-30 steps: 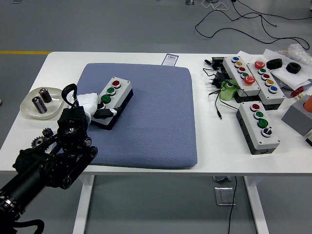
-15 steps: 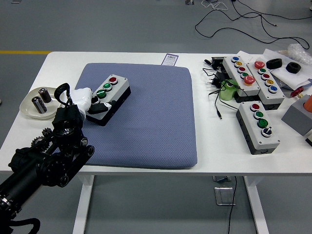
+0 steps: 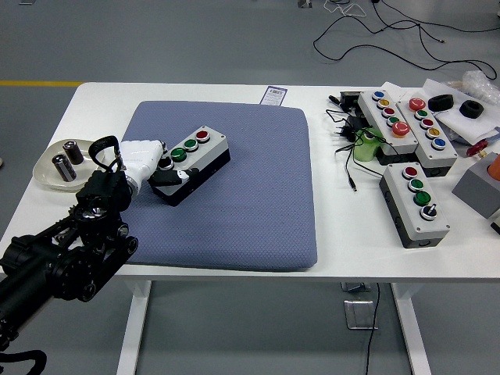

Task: Pick up the button,place it on the desk,press the button,press the button

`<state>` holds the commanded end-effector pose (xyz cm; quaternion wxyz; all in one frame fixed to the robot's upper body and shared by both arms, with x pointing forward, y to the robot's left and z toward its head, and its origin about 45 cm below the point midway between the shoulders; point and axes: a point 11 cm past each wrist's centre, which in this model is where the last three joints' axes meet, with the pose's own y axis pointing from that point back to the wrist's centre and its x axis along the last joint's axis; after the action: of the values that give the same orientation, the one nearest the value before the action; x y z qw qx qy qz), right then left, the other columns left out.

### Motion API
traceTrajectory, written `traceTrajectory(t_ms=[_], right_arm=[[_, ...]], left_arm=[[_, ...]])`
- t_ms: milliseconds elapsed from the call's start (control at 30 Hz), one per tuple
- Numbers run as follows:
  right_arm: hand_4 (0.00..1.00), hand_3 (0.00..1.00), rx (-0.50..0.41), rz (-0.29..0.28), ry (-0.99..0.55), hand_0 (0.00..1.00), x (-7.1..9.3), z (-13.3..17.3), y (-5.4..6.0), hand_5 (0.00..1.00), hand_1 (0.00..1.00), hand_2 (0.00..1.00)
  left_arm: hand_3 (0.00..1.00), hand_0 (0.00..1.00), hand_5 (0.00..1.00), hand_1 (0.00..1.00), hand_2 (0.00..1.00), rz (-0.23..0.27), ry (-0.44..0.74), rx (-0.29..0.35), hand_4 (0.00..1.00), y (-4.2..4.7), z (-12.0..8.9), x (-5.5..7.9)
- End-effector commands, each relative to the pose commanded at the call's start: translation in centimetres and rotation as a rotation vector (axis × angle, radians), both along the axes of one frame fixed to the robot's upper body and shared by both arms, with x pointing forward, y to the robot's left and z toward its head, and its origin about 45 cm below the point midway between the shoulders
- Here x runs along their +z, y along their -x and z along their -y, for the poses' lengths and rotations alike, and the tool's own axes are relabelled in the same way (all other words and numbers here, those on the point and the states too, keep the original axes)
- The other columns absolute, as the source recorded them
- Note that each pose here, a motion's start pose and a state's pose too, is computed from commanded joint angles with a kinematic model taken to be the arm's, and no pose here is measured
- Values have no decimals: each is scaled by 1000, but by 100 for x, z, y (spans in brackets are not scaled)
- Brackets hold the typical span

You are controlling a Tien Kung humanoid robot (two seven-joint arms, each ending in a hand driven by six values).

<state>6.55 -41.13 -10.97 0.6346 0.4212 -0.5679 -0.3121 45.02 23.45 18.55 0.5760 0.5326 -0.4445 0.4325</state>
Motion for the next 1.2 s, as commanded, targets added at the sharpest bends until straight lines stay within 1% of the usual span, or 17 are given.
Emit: traceTrajectory(t_ms=[100, 167, 267, 333, 367, 400, 467, 533, 567, 733, 767, 933, 967, 1067, 1200], right_arm=[[310, 624, 1, -2, 1, 673, -1, 1, 7, 173, 658, 674], [310, 624, 1, -4, 1, 673, -1, 2, 13, 173, 658, 674], [310, 624, 2, -5, 2, 673, -2, 4, 21, 173, 658, 674], [310, 624, 3, -6, 2, 673, -2, 6, 26, 173, 658, 674], [310, 624, 3, -6, 3, 673, -2, 6, 27, 173, 658, 674], [310, 624, 3, -5, 2, 673, -2, 6, 25, 173, 658, 674], [310, 624, 3, -4, 2, 673, -2, 4, 22, 173, 658, 674], [310, 624, 4, -3, 1, 673, -3, 0, 17, 173, 658, 674], [310, 624, 4, -3, 1, 673, -3, -1, 13, 173, 658, 674], [310, 624, 8, -2, 0, 673, -2, -8, -4, 173, 658, 674], [310, 624, 8, -1, 0, 673, -2, -9, -6, 173, 658, 674], [310, 624, 10, -2, 0, 673, -1, -9, -12, 173, 658, 674], [310, 624, 10, -2, 0, 673, -1, -10, -13, 173, 658, 674], [310, 624, 12, -3, 0, 673, -1, -10, -14, 173, 658, 674], [310, 624, 10, -2, 0, 673, -1, -11, -16, 173, 658, 674]], left_arm=[[343, 239, 2, 234, 297, 22, 2, -84, 299, -4, 44, 25], [352, 255, 2, 247, 309, 25, -11, -160, 319, -1, 65, 28], [352, 255, 2, 247, 309, 25, -32, -270, 319, 20, 93, 22], [352, 255, 2, 247, 309, 27, -34, -340, 319, 47, 125, 17], [363, 284, 2, 282, 336, 32, -34, -376, 307, 62, 139, 22], [363, 284, 2, 282, 336, 38, -35, -417, 307, 83, 158, 29], [363, 284, 2, 282, 336, 48, -37, -478, 307, 114, 196, 40], [363, 284, 2, 282, 336, 68, -42, -537, 307, 142, 223, 67], [398, 369, 2, 350, 394, 77, -46, -558, 437, 149, 230, 81], [398, 369, 2, 350, 394, 117, -78, -641, 437, 181, 224, 142], [414, 396, 2, 378, 413, 123, -84, -653, 498, 187, 215, 147], [414, 396, 2, 378, 413, 161, -129, -707, 498, 216, 149, 174], [419, 410, 2, 395, 428, 168, -138, -713, 534, 219, 136, 180], [419, 410, 2, 395, 428, 174, -160, -719, 534, 218, 79, 188], [425, 419, 2, 404, 433, 175, -178, -709, 549, 207, -17, 194]])
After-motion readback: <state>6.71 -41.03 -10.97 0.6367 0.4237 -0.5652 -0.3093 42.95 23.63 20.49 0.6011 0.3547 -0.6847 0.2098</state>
